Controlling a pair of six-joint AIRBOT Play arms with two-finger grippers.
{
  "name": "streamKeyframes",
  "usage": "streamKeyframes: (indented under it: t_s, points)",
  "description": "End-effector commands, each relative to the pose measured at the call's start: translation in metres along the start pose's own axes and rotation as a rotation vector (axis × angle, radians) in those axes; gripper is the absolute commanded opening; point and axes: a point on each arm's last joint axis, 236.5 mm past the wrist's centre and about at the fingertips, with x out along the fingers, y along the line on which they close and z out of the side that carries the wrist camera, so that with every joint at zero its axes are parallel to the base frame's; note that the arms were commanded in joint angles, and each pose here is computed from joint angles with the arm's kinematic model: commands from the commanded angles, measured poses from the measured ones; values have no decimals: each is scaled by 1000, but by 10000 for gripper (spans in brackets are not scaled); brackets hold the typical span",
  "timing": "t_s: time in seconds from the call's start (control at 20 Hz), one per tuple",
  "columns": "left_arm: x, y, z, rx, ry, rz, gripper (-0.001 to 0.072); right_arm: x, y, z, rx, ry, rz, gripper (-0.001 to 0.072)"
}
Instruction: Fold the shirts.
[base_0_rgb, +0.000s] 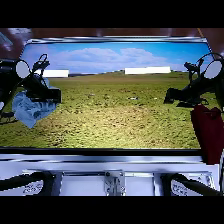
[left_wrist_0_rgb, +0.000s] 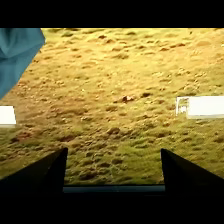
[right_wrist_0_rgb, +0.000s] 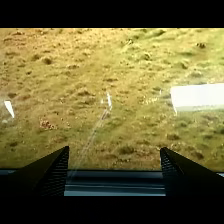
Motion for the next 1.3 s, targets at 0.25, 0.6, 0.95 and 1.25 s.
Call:
streamKeyframes:
  t_s: [0.25, 0.6, 0.95, 1.25]
  points:
    - [0, 0, 0, 0, 0, 0, 667, 0, 0, 0, 1, 1, 0, 696]
    - [0, 0, 0, 0, 0, 0, 667, 0, 0, 0, 1, 1, 0, 697]
    - [-1, -3, 20, -12, -82, -11, 667, 0, 4, 13, 13, -56, 19, 697]
    - [-3, 16, 65, -26, -255, 42, 668, -1, -3, 23, -24, -96, -13, 697]
